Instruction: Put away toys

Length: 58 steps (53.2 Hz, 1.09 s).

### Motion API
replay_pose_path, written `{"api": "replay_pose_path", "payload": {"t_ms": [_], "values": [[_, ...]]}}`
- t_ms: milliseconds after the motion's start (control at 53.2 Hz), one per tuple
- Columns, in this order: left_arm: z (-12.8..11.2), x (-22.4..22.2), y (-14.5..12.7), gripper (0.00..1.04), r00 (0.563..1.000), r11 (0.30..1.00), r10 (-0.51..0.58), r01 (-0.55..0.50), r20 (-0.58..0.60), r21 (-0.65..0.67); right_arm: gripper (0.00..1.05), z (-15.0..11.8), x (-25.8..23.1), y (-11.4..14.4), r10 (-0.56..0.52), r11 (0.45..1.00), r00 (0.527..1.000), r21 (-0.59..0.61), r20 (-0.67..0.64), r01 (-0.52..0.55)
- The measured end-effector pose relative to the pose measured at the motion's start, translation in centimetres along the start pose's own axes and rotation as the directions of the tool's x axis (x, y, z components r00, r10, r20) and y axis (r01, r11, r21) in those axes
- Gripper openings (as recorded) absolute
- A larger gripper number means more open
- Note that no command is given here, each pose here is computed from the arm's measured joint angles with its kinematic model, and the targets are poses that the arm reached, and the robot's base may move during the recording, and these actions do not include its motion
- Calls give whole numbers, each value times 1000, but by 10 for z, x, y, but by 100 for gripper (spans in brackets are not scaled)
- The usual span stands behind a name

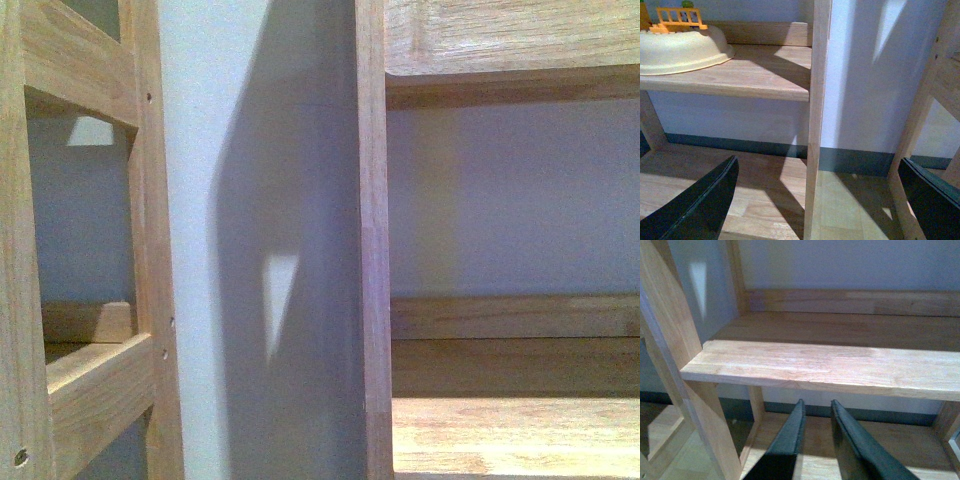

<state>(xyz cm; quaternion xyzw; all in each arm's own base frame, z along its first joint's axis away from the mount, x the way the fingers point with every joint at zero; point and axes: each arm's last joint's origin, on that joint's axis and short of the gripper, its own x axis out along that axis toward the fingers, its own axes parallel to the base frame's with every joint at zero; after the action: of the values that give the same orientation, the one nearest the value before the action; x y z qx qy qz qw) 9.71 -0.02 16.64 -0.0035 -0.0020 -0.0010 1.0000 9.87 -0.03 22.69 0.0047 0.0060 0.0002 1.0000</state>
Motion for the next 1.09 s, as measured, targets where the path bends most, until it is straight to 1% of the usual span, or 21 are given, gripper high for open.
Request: {"api": "replay_pose_path", "payload": {"t_ms": [19, 75, 452, 941, 1016, 1091], "values": [[0, 0, 0, 99, 1000, 1000, 0, 0, 0, 0, 17, -4, 0, 0, 0, 1000, 1000, -2, -1, 0], [0, 0, 0, 99, 1000, 1000, 0, 0, 0, 0, 19, -10, 0, 0, 0, 1000, 1000, -3, 1, 0], [0, 0, 0, 99, 1000, 1000, 0, 0, 0, 0, 18, -38, 0, 0, 0, 1000, 1000, -3, 1, 0], [0, 0, 0, 99, 1000, 1000, 0, 0, 0, 0, 18, -53, 0, 0, 0, 1000, 1000, -3, 4, 0], [0, 0, 0, 99, 1000, 1000, 0, 0, 0, 0, 18, -60, 0, -1, 0, 1000, 1000, -3, 7, 0], [0, 0, 0, 99, 1000, 1000, 0, 0, 0, 0, 18, -60, 0, -1, 0, 1000, 1000, -3, 11, 0]]}}
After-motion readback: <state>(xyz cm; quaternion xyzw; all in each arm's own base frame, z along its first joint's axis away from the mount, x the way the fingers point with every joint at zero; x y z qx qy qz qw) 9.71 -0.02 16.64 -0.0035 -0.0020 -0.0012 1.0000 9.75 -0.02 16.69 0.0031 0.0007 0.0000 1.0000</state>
